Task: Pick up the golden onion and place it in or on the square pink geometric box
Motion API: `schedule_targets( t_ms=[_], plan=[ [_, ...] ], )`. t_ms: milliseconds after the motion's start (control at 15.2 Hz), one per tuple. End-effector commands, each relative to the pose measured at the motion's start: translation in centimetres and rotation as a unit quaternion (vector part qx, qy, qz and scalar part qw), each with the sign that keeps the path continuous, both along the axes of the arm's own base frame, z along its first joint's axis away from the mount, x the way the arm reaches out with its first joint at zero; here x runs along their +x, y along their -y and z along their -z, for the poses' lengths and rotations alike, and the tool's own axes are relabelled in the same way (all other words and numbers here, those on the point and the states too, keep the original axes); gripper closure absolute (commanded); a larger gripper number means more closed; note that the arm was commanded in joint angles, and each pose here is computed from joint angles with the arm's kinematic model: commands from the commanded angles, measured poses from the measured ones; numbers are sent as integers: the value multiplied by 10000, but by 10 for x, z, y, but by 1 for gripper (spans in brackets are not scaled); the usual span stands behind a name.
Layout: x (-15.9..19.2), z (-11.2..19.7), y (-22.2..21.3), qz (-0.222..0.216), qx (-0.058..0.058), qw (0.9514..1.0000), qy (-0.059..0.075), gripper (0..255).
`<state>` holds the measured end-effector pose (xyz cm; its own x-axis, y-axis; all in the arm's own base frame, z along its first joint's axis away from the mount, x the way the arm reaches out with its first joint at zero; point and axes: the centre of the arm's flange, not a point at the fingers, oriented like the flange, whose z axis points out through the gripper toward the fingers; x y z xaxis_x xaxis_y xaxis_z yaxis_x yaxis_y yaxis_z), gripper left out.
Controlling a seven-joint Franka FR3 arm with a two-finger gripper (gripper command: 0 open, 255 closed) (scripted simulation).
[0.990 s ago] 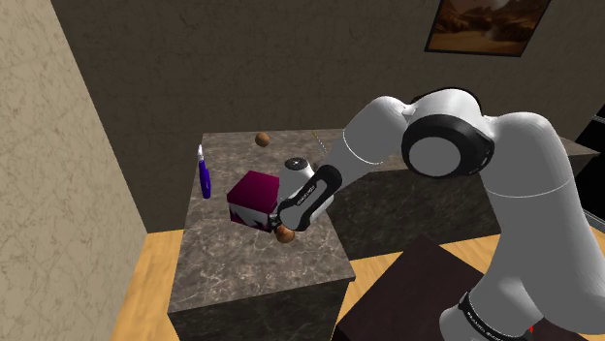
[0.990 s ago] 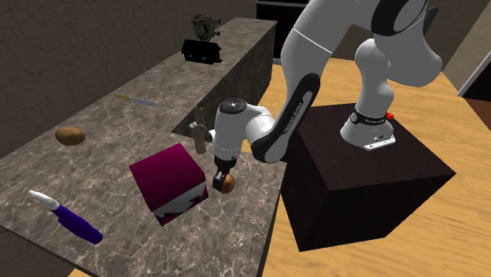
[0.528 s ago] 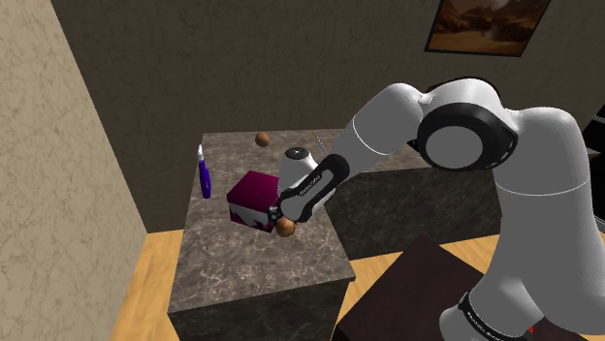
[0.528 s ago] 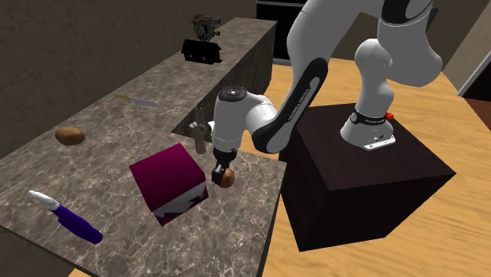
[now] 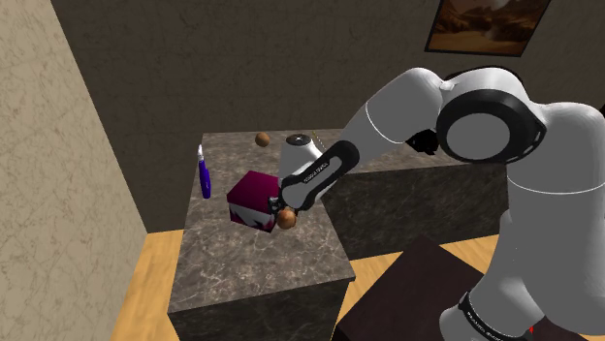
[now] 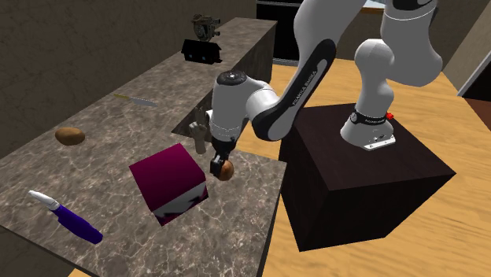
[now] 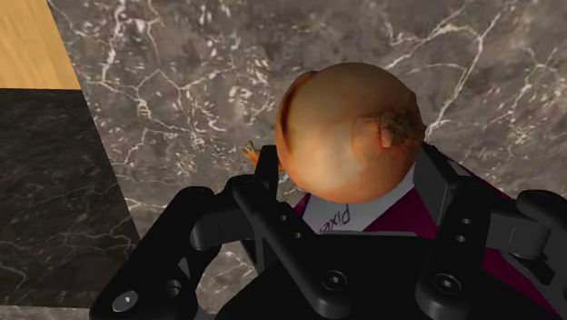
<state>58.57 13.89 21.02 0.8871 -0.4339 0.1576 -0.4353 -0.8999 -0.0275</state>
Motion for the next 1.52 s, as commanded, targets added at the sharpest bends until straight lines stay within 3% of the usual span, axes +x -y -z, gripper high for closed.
schedule_targets(
  t_ms=[0, 1452],
  plan=[
    [1, -11, -1, 0, 0, 10000, 0, 255],
    [1, -126, -1, 0, 0, 10000, 0, 255]
  ],
)
